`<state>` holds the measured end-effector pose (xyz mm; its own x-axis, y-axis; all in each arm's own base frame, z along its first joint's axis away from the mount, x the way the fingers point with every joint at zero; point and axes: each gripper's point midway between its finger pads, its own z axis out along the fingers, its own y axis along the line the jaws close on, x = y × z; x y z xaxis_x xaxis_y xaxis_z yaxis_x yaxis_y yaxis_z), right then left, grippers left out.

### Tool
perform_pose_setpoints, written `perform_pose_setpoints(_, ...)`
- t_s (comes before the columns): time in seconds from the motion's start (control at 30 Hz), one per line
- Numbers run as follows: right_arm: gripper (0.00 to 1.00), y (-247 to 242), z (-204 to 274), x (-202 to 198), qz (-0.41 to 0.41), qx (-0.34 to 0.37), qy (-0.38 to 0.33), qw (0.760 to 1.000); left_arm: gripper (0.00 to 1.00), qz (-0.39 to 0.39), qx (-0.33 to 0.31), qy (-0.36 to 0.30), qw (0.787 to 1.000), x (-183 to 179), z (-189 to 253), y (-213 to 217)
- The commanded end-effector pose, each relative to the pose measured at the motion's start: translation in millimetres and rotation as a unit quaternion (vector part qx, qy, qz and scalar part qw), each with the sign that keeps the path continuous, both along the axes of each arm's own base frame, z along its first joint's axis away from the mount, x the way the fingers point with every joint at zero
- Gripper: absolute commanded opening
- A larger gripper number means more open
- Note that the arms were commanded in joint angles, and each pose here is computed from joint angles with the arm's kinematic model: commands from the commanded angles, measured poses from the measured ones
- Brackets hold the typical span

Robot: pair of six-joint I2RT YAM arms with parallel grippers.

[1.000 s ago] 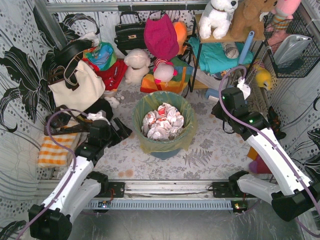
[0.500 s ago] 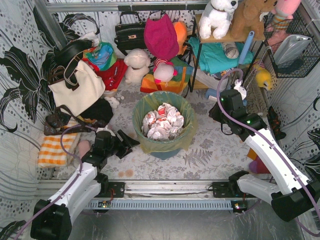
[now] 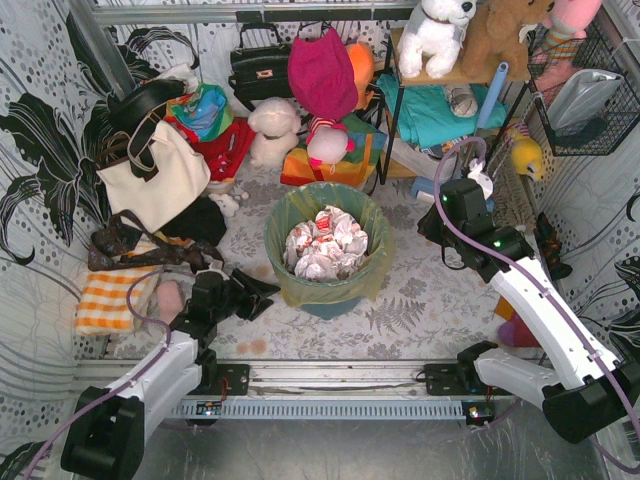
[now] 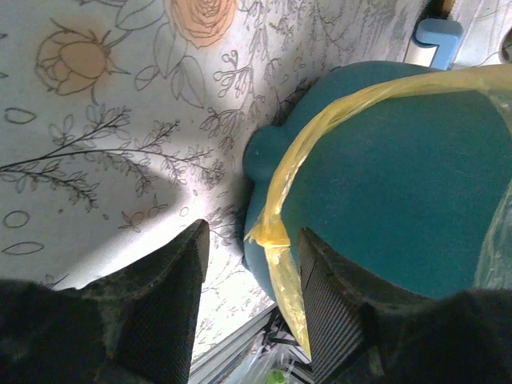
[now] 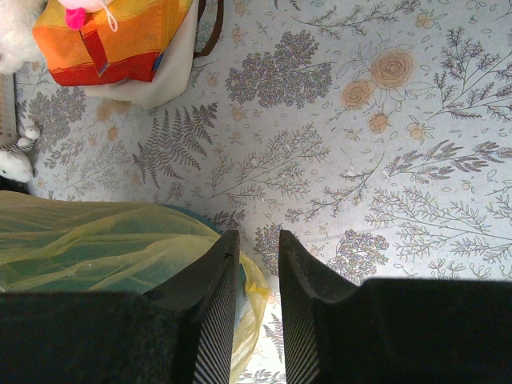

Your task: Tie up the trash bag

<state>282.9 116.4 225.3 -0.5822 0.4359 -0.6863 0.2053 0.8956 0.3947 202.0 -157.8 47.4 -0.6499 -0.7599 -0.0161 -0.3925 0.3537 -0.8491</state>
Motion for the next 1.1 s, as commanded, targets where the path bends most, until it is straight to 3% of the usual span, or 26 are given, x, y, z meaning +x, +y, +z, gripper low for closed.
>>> perform_pose_setpoints(0.0, 0.25, 1, 5, 2, -0.006, 0.015, -0.013, 1.0, 0.55, 0.001, -0.035, -0.034, 0.999, 12, 18, -7)
perform_pose_setpoints(0.5, 0.22, 2, 4, 4, -0.005, 0.016, -0.012, 1.0, 0.51, -0.002, -0.049, -0.024, 0.999, 11, 12, -17)
perform_pose_setpoints(0.7, 0.21, 2, 4, 3, -0.004, 0.016, -0.012, 1.0, 0.42, 0.0, -0.044, -0.019, 0.999, 10, 7, -17)
perform_pose_setpoints(0.8, 0.21, 2, 4, 2, -0.005, 0.017, -0.013, 1.0, 0.34, 0.006, -0.039, -0.016, 0.999, 10, 4, -14)
perform_pose_setpoints(1.03, 0.21, 1, 6, 1, -0.005, 0.017, -0.015, 1.0, 0.01, 0.024, -0.008, -0.022, 0.999, 14, 6, -5)
perform_pose_setpoints(1.07, 0.21, 1, 6, 1, -0.005, 0.017, -0.015, 1.0, 0.0, 0.027, 0.002, -0.029, 0.999, 15, 10, -3)
